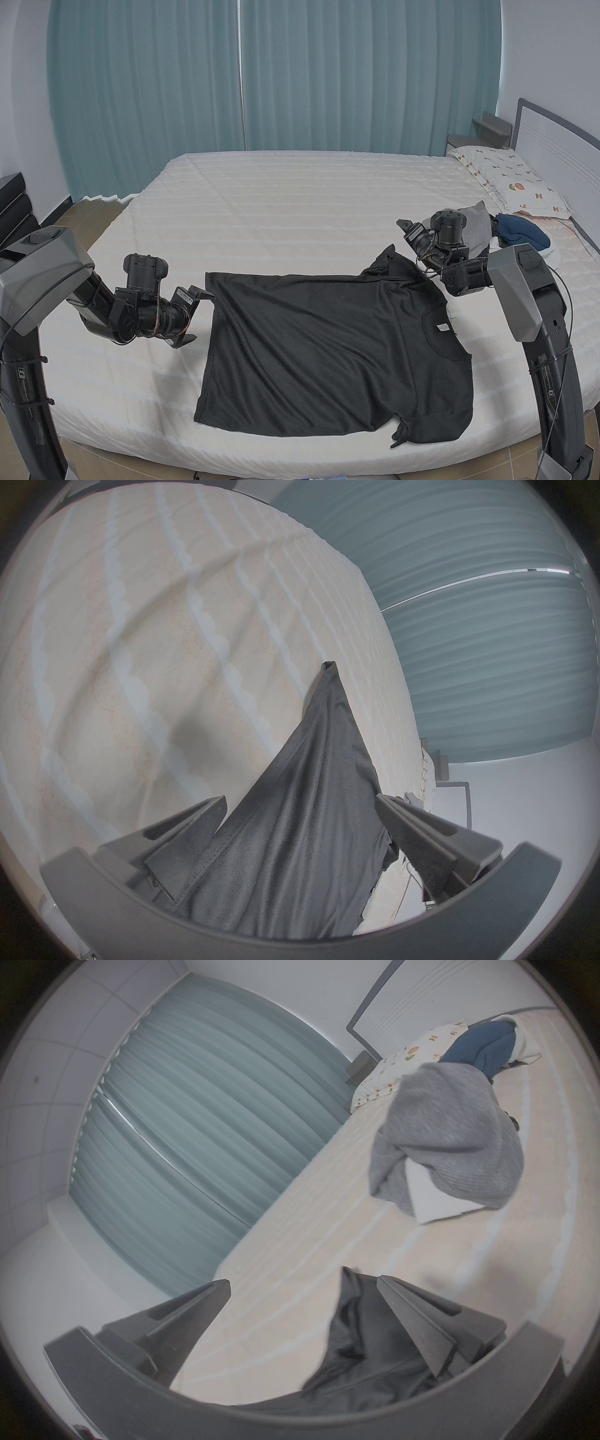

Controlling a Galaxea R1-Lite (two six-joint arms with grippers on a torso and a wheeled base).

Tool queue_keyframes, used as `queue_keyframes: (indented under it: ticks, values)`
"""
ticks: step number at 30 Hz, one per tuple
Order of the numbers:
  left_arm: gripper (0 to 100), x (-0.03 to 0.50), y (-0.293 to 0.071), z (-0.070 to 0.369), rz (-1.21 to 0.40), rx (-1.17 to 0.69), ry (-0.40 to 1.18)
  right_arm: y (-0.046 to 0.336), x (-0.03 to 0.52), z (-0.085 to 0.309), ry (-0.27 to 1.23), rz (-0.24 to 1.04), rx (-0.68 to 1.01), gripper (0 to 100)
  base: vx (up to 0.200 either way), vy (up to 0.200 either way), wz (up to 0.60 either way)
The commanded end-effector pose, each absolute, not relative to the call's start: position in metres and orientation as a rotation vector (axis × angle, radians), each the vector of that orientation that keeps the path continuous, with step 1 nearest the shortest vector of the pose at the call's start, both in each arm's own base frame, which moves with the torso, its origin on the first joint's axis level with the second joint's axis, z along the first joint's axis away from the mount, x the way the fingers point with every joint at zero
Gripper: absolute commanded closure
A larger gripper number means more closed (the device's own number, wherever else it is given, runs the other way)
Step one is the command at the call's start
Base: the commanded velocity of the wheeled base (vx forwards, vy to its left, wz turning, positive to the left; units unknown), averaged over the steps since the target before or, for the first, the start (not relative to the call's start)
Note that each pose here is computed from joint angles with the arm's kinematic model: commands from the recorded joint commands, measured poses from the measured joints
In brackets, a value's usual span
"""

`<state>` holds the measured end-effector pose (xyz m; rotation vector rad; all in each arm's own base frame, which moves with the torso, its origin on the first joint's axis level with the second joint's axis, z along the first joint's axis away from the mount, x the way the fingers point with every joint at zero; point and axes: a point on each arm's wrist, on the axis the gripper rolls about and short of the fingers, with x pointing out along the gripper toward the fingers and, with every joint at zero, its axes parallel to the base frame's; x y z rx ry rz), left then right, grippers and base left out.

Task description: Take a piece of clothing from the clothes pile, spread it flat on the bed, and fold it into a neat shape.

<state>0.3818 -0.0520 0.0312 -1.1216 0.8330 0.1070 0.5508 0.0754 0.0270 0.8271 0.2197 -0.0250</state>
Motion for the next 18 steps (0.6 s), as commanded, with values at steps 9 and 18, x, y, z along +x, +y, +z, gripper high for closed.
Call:
queue_keyframes:
  ticks: [9, 18]
  values:
    - [0, 0.382, -0.052, 0.030, 0.110, -1.121, 0.836, 0.032, 0.517, 0.026, 0.359, -0.091, 0.803, 0, 0.000, 0.000, 0.00]
    - [0, 0.382, -0.052, 0.030, 0.107, -1.120, 0.836, 0.013, 0.495, 0.019, 0.448, -0.069, 0.710, 0, 0.000, 0.000, 0.00]
